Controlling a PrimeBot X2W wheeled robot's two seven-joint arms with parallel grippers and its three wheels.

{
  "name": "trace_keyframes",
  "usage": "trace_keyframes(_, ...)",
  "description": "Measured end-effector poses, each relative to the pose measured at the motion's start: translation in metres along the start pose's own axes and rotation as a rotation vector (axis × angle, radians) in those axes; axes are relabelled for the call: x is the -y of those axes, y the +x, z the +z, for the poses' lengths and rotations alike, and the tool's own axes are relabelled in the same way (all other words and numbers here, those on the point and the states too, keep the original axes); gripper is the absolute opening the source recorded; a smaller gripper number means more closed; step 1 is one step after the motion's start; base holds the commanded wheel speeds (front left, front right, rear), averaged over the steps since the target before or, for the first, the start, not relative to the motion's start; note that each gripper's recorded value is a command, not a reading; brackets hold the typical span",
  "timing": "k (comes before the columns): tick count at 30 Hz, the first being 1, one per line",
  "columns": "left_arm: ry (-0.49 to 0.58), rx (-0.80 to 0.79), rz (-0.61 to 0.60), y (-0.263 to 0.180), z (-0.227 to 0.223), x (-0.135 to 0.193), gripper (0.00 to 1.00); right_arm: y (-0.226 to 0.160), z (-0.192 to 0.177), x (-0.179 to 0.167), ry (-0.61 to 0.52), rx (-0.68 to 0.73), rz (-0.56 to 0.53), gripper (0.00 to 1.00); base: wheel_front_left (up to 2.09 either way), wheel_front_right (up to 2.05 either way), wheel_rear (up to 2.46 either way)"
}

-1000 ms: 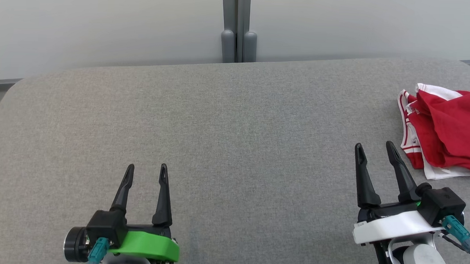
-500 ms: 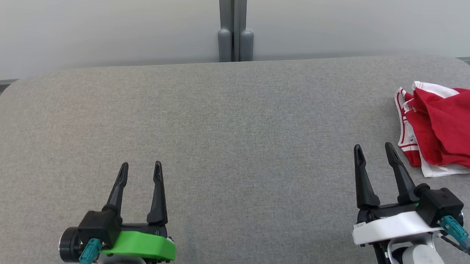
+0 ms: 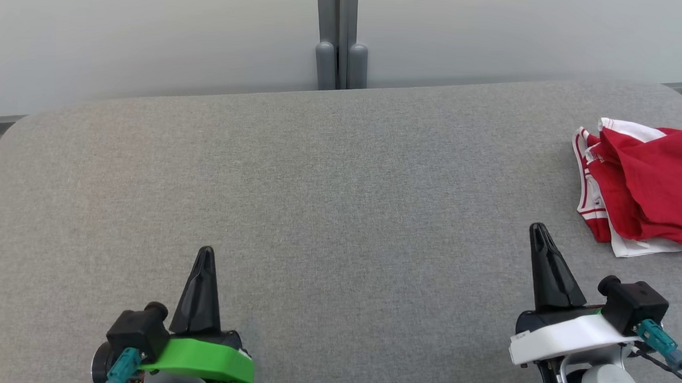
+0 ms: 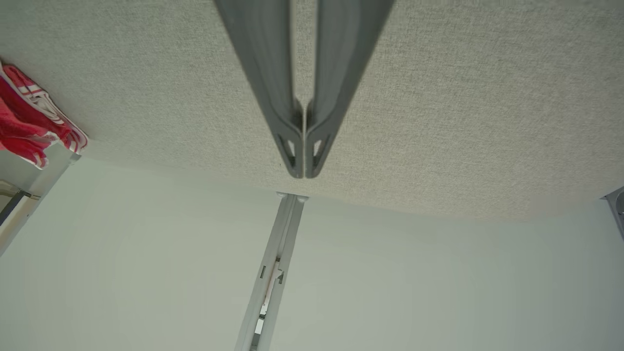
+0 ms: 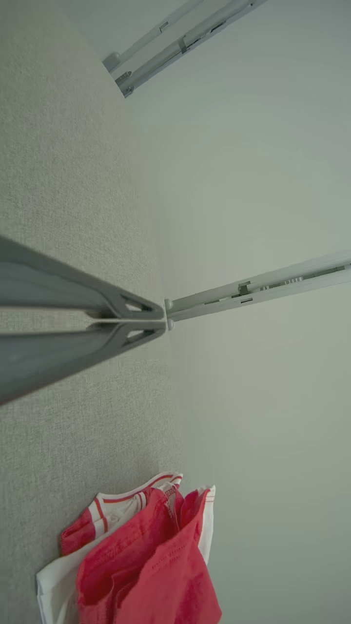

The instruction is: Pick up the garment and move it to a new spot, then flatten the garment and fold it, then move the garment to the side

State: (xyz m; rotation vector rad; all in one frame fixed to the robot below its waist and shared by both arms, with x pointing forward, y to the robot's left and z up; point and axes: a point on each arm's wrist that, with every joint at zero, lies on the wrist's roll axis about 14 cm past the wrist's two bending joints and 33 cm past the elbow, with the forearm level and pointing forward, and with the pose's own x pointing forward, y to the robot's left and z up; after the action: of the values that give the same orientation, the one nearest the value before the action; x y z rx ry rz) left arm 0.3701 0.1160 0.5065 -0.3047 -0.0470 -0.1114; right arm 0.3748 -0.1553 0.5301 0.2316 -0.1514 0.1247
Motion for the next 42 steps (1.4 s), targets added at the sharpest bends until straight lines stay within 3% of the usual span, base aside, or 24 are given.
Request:
trace_keyframes(19,-0.309,-0.079,0.093,-0.002,-0.012,-0.027,0.0,-0.002,-0.01,0.02,0.321,-0.043,-0.096,0.0,0.0,0.0,0.0)
trace_keyframes(42,-0.603,-0.089,0.146,0.001,-0.01,-0.047,0.0,-0.001,-0.016,0.034,0.629,-0.06,-0.168,0.0,0.0,0.0,0.0)
